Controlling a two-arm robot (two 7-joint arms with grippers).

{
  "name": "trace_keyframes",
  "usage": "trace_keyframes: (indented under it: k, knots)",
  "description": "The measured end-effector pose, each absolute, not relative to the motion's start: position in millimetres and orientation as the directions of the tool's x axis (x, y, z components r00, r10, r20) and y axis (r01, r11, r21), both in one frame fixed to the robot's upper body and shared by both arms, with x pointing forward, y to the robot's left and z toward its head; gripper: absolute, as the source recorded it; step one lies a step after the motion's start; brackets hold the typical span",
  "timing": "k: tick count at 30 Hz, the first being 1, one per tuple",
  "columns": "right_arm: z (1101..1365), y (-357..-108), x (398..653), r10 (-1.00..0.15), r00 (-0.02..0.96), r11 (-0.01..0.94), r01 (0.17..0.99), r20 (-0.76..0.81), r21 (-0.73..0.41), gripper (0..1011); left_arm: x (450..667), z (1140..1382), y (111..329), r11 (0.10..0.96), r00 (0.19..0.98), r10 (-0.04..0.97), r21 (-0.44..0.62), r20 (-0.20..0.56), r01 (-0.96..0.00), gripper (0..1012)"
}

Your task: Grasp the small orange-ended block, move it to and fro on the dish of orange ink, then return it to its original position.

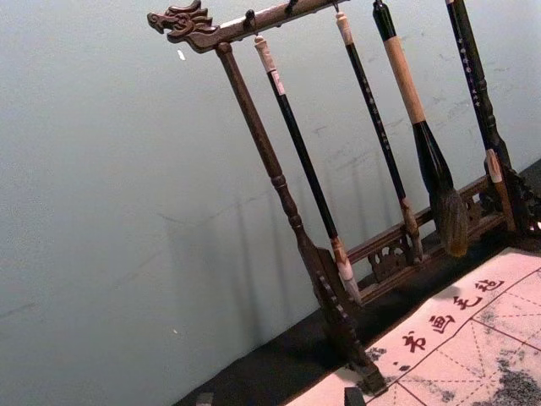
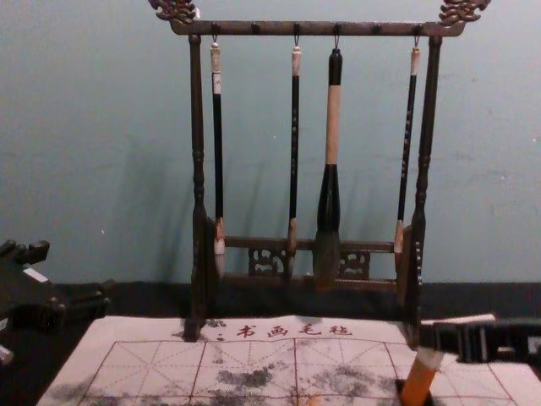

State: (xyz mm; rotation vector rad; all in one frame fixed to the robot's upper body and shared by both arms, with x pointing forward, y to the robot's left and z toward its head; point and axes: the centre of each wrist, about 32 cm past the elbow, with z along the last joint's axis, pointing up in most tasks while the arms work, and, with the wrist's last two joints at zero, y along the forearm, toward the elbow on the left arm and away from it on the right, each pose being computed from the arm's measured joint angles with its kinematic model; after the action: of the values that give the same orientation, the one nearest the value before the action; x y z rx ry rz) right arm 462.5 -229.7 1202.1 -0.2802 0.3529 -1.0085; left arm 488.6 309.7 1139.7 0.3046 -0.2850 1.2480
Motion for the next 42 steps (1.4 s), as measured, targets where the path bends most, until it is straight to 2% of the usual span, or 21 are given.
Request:
trace_keyframes:
  k: [8, 15, 25, 36, 42]
  knots:
    - [1213.8, -236.3, 459.7, -0.841, 0.531, 0.532, 0.778, -0.102, -0.335, 127, 488.6, 1139.8, 309.7, 0.287, 0.292, 0.880, 0.070, 0.374, -0.955, 1001]
    - [1221.1, -245.3, 463.8, -0.782, 0.623, 0.608, 0.751, -0.026, -0.258, 127, 488.6, 1139.8, 309.7, 0.287, 0.292, 0.880, 0.070, 0.374, -0.955, 1001]
    - [1221.5, -253.9, 496.7, -0.605, 0.791, 0.755, 0.606, 0.092, -0.250, 127, 488.6, 1139.8, 309.7, 0.287, 0.292, 0.880, 0.070, 0.374, -0.955, 1002]
    - [1226.9, -247.5, 527.7, -0.453, 0.885, 0.829, 0.461, 0.103, -0.315, 127, 488.6, 1139.8, 309.7, 0.287, 0.292, 0.880, 0.070, 0.374, -0.955, 1001]
    - [1224.7, -240.0, 534.4, -0.400, 0.912, 0.842, 0.404, 0.089, -0.359, 127, 488.6, 1139.8, 309.7, 0.287, 0.292, 0.880, 0.070, 0.374, -0.955, 1001]
